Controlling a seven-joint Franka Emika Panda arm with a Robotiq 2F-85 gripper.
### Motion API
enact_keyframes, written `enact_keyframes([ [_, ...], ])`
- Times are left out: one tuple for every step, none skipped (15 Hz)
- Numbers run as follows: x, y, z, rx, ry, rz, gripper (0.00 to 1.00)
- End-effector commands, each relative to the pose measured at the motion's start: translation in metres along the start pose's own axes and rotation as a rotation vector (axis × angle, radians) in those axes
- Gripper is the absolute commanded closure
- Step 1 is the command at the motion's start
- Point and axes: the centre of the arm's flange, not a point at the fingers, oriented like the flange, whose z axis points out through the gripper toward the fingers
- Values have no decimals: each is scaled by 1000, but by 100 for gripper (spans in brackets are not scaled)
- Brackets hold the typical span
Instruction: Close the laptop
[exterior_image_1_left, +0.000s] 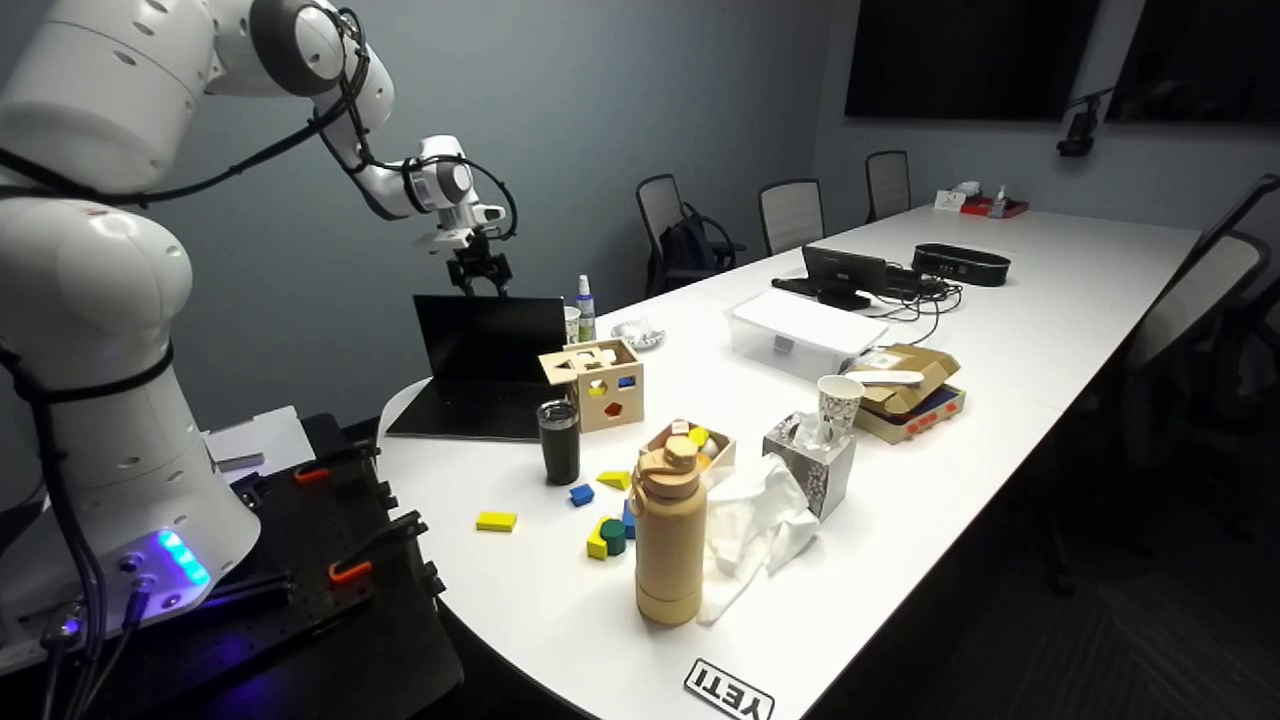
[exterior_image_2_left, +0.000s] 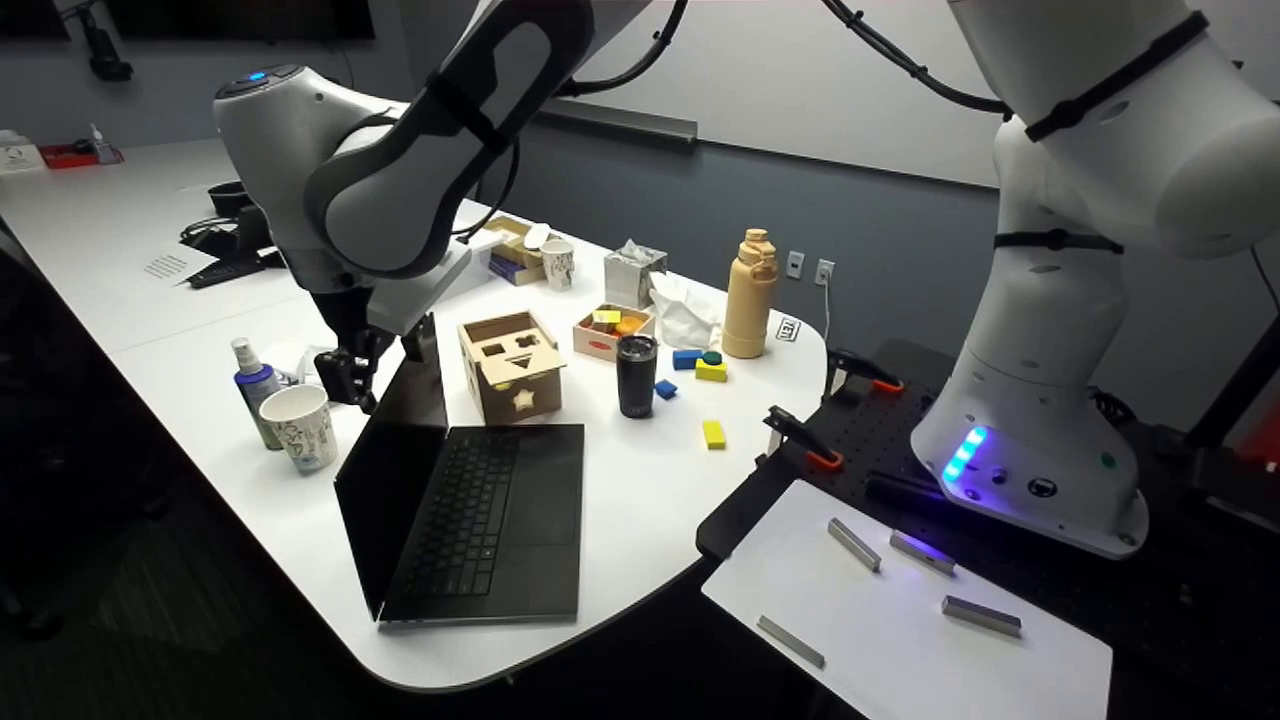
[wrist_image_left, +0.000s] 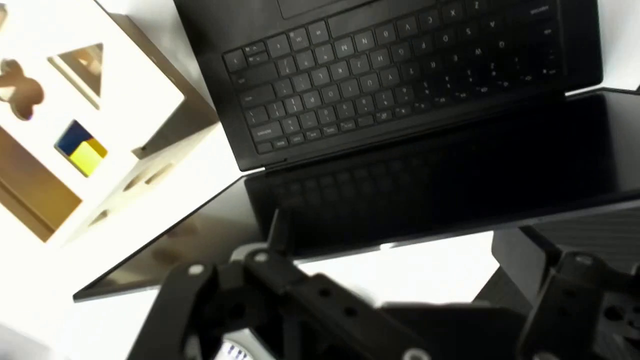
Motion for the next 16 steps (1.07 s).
enact_keyframes([
  [-7,11,-11,-136,-113,-46,0],
  [-10,13,-9,-154,-149,-59,0],
  [-14,17,-7,-178,-184,-75,0],
  [-18,21,-1,-201,-222,-85,0],
  [-22,25,4,-223,-263,-95,0],
  [-29,30,12,-244,-306,-100,0],
  [-34,35,19,-265,-350,-104,0],
  [-41,39,28,-272,-389,-106,0],
  [-47,43,36,-269,-417,-99,0],
  [-53,46,44,-265,-436,-89,0],
  [-59,47,54,-241,-440,-73,0],
  [-64,48,64,-218,-440,-64,0],
  [-71,47,76,-186,-432,-38,0],
  [-75,46,85,-157,-432,-20,0],
  [-80,48,91,-139,-438,-8,0],
  [-83,50,94,-132,-448,1,0],
])
